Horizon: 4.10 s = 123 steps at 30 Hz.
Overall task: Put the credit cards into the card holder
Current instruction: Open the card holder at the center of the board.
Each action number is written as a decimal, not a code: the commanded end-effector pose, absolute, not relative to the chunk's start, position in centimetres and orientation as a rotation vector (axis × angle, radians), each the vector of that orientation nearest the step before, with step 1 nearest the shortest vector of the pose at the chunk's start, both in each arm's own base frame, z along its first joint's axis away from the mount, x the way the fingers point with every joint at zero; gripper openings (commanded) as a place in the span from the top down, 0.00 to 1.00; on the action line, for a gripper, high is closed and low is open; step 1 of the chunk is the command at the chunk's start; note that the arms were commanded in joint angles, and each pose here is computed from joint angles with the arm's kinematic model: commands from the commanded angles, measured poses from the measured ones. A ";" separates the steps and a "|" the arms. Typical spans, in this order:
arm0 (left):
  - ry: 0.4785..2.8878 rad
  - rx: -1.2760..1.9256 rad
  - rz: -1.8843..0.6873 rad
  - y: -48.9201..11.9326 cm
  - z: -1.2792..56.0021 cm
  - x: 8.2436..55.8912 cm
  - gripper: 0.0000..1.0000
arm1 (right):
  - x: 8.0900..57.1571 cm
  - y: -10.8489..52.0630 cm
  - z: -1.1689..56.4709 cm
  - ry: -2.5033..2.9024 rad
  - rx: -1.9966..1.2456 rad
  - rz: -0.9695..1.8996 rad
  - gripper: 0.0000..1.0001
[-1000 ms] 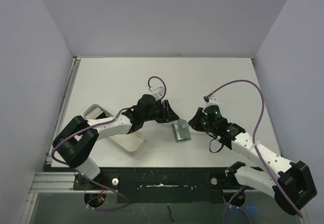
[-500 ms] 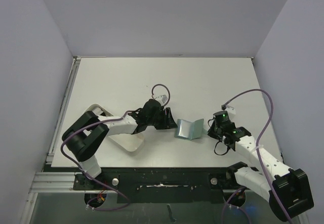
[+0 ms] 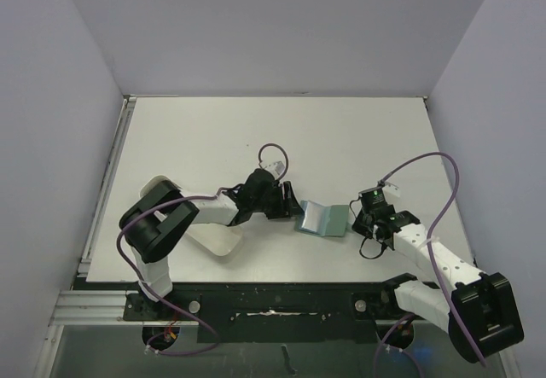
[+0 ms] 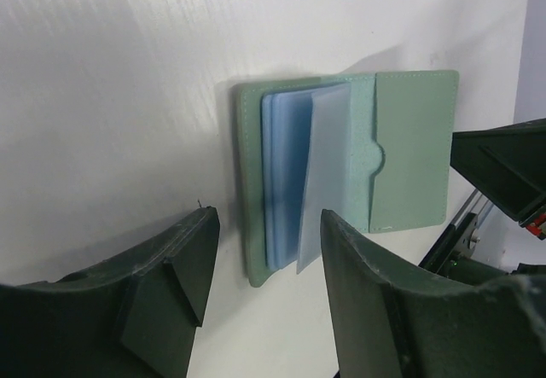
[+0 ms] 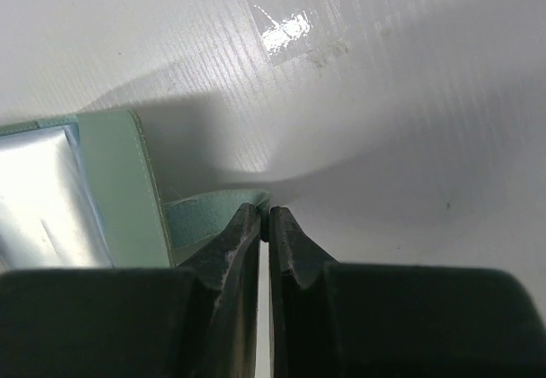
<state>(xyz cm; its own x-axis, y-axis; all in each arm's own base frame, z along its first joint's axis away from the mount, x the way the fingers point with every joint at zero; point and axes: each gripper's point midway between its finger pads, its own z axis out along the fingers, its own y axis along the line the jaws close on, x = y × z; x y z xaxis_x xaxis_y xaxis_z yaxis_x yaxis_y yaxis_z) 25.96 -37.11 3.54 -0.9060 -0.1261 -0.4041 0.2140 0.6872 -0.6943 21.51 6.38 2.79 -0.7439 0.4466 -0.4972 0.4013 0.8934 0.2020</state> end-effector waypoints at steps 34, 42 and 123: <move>2.271 0.076 -1.530 -42.9 7.9 24.2 0.74 | 21.9 6.8 2.8 2.470 0.642 0.166 1.00; 2.261 0.096 -1.457 -42.1 9.0 24.4 1.00 | 22.3 6.6 5.2 2.449 0.607 0.152 0.74; 2.315 0.060 -1.204 -36.0 9.2 21.5 1.00 | 24.5 21.7 5.5 2.446 0.238 0.638 0.38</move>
<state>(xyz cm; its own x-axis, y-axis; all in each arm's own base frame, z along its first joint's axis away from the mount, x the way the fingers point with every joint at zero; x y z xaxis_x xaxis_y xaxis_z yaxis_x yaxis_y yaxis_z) 20.94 -35.17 7.19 -0.8859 -0.1757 -0.4294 0.2265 0.6439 -0.7308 24.12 22.19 5.78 -0.8233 0.2968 -0.4838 0.0056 0.8566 0.5159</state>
